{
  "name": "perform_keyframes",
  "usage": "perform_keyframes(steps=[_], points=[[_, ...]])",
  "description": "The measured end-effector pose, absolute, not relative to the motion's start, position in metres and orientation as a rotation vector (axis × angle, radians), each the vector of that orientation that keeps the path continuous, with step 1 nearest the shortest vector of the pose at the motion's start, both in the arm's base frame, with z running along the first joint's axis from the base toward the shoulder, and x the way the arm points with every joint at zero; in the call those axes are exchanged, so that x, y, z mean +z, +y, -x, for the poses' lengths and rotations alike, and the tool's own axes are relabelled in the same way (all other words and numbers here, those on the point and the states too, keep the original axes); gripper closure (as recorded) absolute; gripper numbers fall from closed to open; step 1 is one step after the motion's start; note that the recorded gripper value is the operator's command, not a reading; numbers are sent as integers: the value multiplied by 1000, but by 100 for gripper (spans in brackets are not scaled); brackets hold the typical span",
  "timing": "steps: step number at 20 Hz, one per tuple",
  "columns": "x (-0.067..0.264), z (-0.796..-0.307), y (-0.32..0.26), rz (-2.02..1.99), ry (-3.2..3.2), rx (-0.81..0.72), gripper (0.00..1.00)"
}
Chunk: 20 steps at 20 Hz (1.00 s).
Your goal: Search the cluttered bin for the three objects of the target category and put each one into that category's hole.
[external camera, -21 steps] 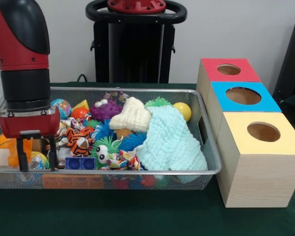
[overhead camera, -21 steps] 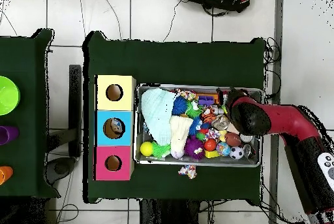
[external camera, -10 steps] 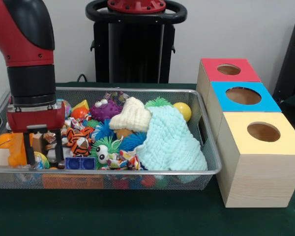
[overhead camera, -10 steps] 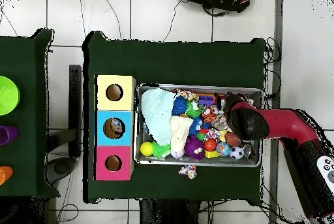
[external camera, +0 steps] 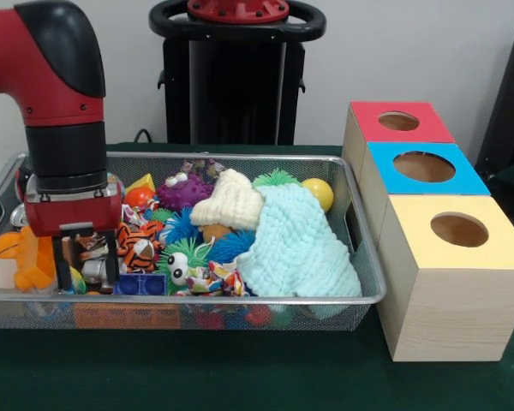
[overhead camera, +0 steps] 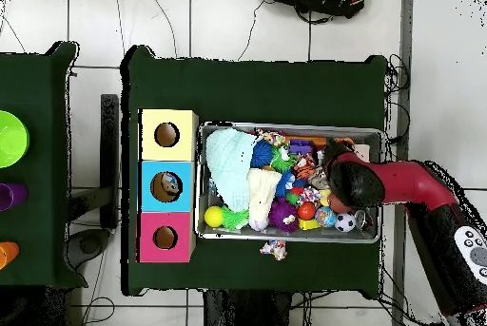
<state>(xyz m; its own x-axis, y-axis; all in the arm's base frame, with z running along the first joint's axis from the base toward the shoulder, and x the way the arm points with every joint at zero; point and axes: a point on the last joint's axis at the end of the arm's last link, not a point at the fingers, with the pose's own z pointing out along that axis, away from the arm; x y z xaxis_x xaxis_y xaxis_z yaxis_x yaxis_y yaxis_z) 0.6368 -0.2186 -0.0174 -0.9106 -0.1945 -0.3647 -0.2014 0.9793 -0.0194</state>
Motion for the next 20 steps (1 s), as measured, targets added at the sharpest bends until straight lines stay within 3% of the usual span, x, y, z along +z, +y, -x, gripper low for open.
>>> perform_keyframes(steps=[20], points=[[-33, -620, -232, 322, 2739, -4, 0]])
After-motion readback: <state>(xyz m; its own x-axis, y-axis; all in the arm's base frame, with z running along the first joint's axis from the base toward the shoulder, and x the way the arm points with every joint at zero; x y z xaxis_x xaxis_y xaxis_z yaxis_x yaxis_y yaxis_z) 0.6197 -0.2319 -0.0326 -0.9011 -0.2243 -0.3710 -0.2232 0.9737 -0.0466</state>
